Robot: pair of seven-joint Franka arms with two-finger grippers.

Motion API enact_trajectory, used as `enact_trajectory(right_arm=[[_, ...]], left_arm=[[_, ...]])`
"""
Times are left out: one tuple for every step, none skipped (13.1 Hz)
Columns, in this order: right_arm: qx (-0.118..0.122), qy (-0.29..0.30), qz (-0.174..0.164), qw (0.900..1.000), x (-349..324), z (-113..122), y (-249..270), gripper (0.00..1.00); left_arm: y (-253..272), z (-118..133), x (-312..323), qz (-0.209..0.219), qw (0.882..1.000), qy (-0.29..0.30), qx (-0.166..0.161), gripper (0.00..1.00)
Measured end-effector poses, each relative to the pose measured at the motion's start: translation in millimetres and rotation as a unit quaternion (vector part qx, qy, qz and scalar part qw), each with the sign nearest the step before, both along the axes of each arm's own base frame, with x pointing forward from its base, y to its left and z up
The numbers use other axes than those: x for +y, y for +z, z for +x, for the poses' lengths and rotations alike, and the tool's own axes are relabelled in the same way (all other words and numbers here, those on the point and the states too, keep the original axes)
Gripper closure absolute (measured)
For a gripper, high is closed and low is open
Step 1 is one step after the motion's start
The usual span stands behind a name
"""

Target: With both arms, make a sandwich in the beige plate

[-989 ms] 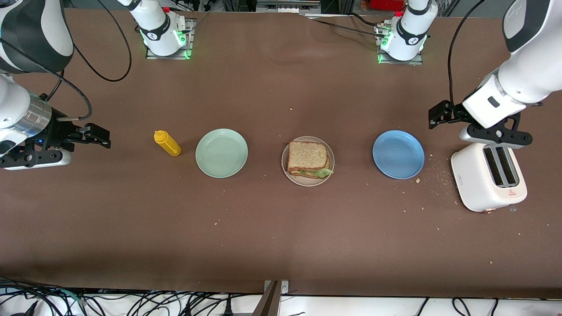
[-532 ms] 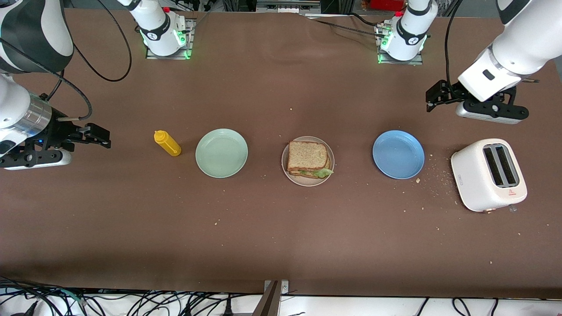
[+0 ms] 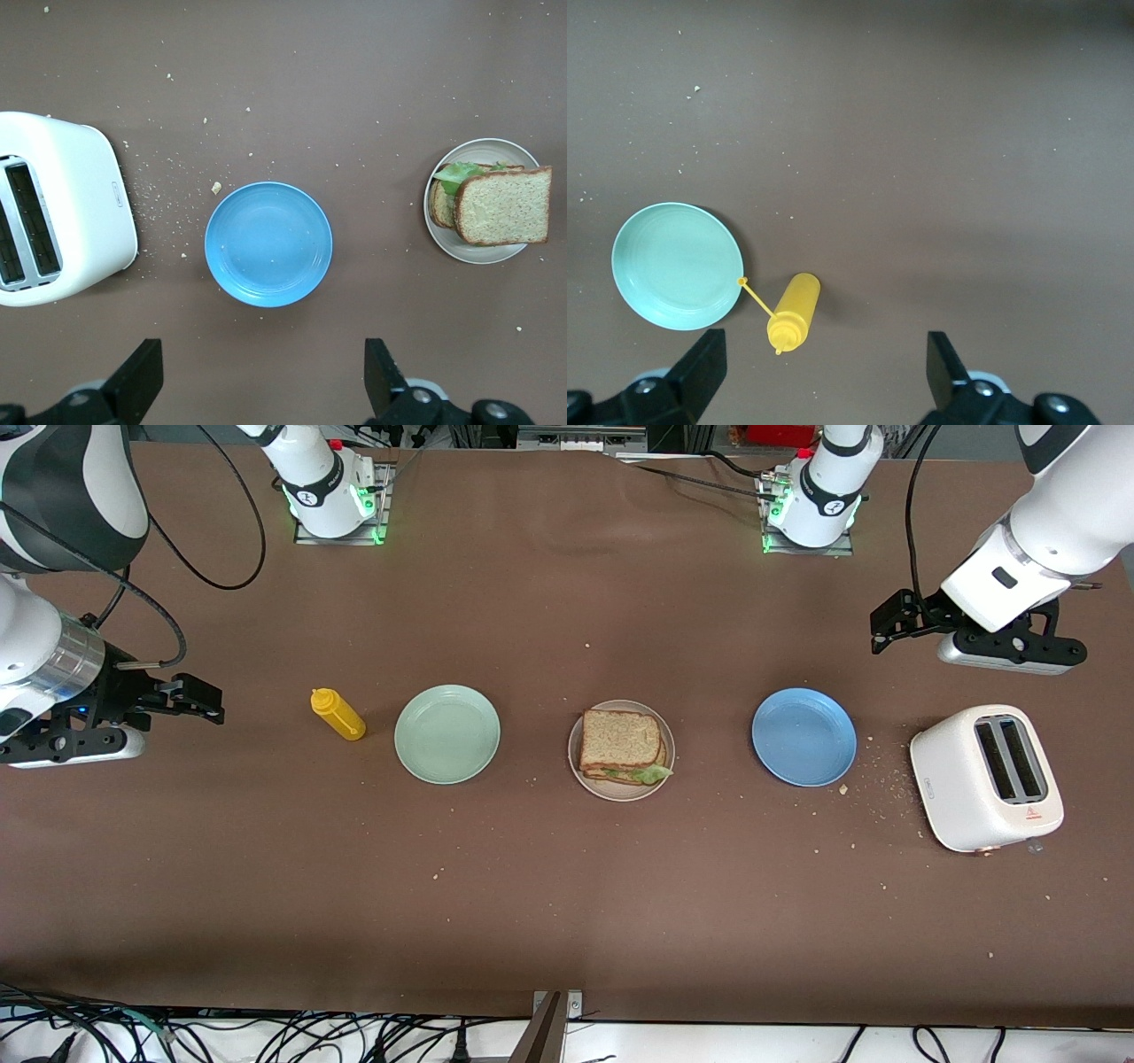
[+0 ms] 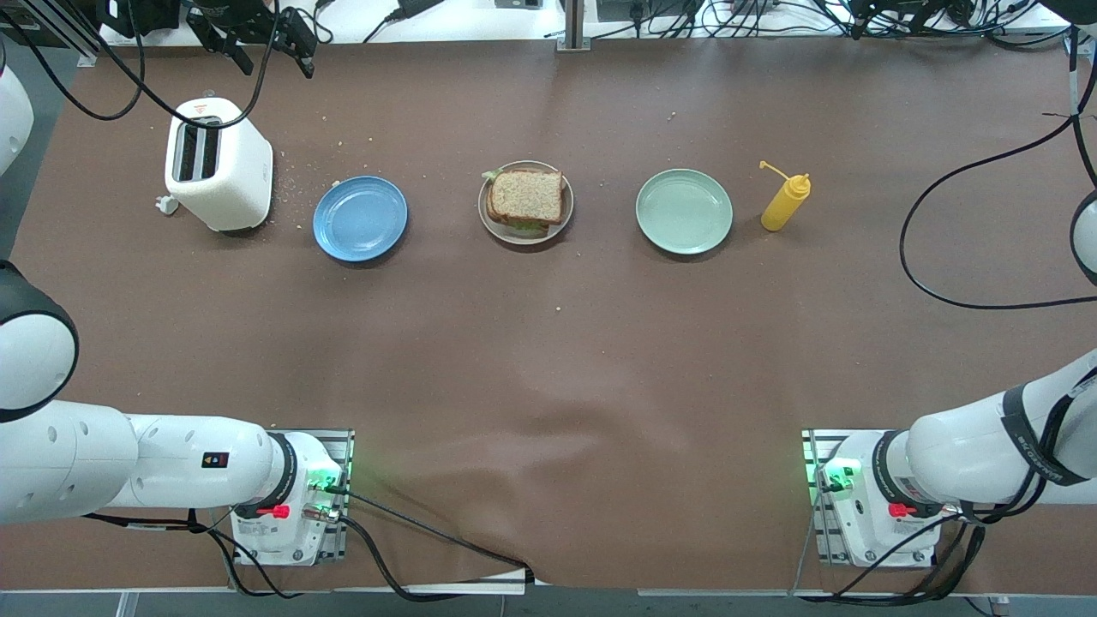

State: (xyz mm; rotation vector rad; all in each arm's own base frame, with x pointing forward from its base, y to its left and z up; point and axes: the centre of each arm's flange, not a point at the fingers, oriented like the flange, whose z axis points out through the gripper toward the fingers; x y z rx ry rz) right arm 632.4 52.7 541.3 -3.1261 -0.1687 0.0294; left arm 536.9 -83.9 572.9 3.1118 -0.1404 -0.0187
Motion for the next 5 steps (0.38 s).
enact_trajectory(right_arm=[[0.000,0.000,0.001,1.000,0.3,-0.1,0.1,0.00],[0.000,0.000,0.001,1.000,0.5,-0.1,0.2,0.00],[0.000,0.000,0.001,1.000,0.7,-0.1,0.2,0.00],[0.000,0.000,0.001,1.000,0.8,-0.1,0.2,0.00],[0.000,0.000,0.001,1.000,0.8,-0.1,0.2,0.00]], left_arm=[[0.0,0.0,0.0,0.000,1.000,0.001,0.000,0.00],[0.0,0.0,0.0,0.000,1.000,0.001,0.000,0.00],[-0.1,-0.2,-0.3,0.000,1.000,0.001,0.001,0.00],[-0.3,-0.5,-0.7,0.000,1.000,0.000,0.002,0.00],[-0.4,-0.7,-1.1,0.000,1.000,0.000,0.002,0.00]])
